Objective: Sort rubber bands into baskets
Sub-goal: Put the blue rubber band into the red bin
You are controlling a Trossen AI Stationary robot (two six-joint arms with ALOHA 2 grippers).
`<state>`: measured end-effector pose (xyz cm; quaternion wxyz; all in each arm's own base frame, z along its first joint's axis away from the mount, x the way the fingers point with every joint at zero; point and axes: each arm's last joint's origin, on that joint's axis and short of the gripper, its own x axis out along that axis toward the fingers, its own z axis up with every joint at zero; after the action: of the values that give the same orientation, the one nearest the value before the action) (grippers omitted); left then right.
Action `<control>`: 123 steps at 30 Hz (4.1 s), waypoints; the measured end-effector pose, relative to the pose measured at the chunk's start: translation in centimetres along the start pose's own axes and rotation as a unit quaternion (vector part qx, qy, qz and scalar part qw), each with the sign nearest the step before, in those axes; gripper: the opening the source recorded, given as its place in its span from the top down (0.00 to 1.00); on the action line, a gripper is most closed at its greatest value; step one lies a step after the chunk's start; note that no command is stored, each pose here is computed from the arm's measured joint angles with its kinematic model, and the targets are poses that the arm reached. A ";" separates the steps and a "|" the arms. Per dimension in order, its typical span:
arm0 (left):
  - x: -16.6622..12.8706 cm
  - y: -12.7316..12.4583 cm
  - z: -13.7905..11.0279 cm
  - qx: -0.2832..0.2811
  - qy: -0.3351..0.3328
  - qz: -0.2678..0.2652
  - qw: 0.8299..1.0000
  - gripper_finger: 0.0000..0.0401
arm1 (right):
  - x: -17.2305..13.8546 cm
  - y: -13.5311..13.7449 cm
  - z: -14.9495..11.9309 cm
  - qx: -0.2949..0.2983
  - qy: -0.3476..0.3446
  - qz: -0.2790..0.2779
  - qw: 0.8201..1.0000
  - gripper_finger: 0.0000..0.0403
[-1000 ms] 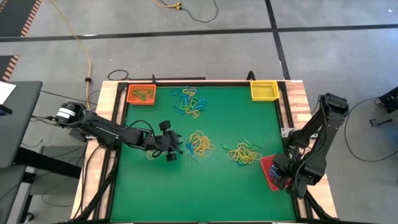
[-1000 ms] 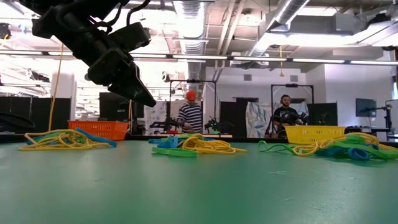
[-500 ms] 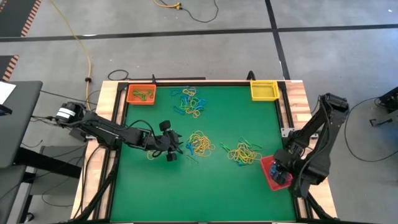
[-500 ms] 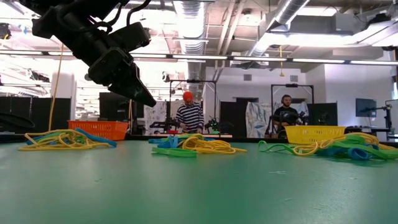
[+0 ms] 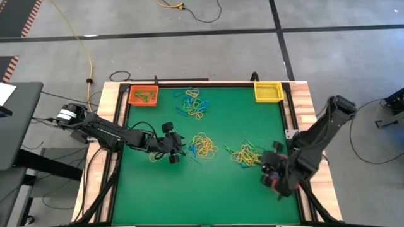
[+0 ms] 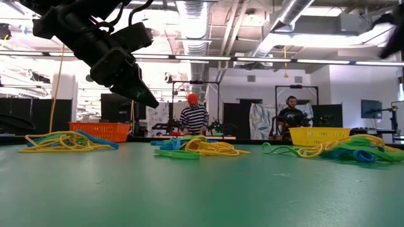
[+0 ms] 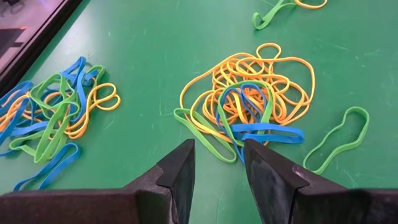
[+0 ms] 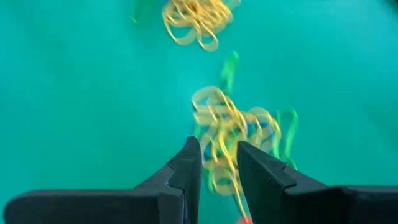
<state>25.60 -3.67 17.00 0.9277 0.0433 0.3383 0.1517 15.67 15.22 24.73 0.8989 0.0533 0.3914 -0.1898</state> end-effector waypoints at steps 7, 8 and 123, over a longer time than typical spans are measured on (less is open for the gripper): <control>0.0 0.0 0.0 0.000 0.001 0.000 1.000 0.68 | 2.8 0.6 4.1 -0.063 -0.073 0.046 0.994 0.67; 0.0 0.0 0.0 0.001 0.002 0.000 1.000 0.68 | 3.3 0.6 4.5 -0.072 -0.082 0.053 0.993 0.67; 0.3 0.1 -2.2 -0.017 0.013 -0.020 1.000 0.68 | 30.9 1.7 10.2 -0.230 -0.067 0.131 0.962 0.80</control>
<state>24.40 -3.55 15.14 0.9266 0.0185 0.3488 0.1397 42.54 5.04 9.29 0.9283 -0.1164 0.3526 0.0217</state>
